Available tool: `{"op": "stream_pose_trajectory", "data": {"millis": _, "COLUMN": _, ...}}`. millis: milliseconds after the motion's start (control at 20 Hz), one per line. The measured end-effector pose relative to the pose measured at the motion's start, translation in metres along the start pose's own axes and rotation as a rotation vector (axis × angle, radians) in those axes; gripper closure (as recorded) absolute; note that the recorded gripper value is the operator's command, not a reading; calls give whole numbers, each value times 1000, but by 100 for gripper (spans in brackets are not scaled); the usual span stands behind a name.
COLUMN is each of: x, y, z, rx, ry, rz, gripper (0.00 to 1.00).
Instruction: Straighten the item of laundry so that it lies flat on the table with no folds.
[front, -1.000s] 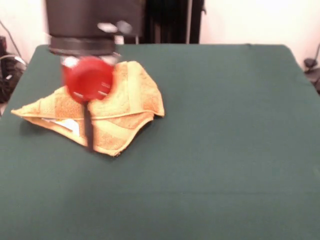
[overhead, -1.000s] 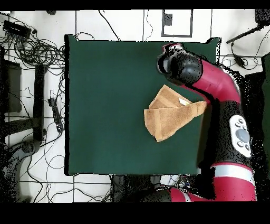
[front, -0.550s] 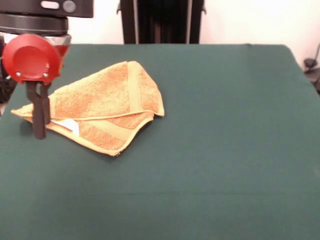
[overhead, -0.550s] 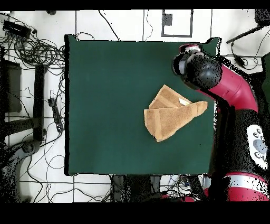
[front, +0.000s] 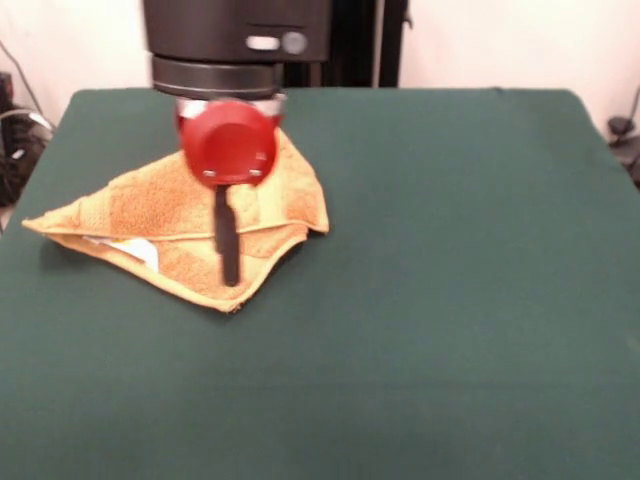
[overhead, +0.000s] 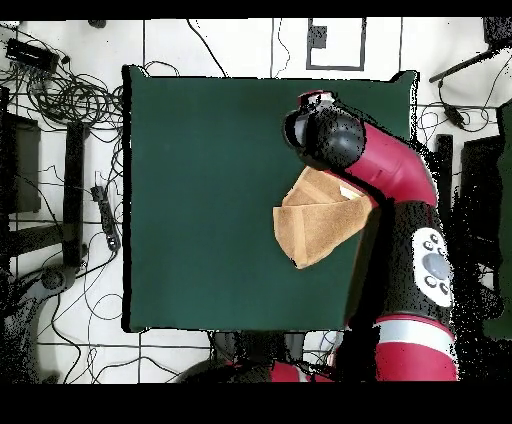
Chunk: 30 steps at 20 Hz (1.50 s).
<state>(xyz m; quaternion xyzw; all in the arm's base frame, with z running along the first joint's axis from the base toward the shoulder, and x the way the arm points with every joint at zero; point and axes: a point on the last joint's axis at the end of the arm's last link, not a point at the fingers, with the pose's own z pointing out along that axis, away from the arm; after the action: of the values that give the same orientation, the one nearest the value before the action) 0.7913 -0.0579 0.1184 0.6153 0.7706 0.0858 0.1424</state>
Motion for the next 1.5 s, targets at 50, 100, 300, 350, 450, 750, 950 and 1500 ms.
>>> {"op": "stream_pose_trajectory", "data": {"millis": 50, "x": 5, "y": 0, "z": 0, "rx": 3, "ry": 6, "rz": 2, "gripper": 0}}
{"op": "stream_pose_trajectory", "data": {"millis": 100, "x": 9, "y": -1, "z": 1, "rx": 6, "ry": 11, "rz": 3, "gripper": 0}}
{"op": "stream_pose_trajectory", "data": {"millis": 300, "x": 19, "y": -5, "z": 3, "rx": 17, "ry": 28, "rz": 14, "gripper": 0}}
{"op": "stream_pose_trajectory", "data": {"millis": 350, "x": 19, "y": -6, "z": 4, "rx": 19, "ry": 29, "rz": 17, "gripper": 0}}
{"op": "stream_pose_trajectory", "data": {"millis": 450, "x": 17, "y": -9, "z": 4, "rx": 24, "ry": 29, "rz": 24, "gripper": 0}}
{"op": "stream_pose_trajectory", "data": {"millis": 750, "x": 7, "y": -15, "z": 3, "rx": 35, "ry": 16, "rz": 37, "gripper": 0}}
{"op": "stream_pose_trajectory", "data": {"millis": 950, "x": 3, "y": -17, "z": 2, "rx": 38, "ry": 9, "rz": 42, "gripper": 0}}
{"op": "stream_pose_trajectory", "data": {"millis": 1500, "x": -6, "y": -21, "z": 1, "rx": 42, "ry": -5, "rz": 59, "gripper": 0}}
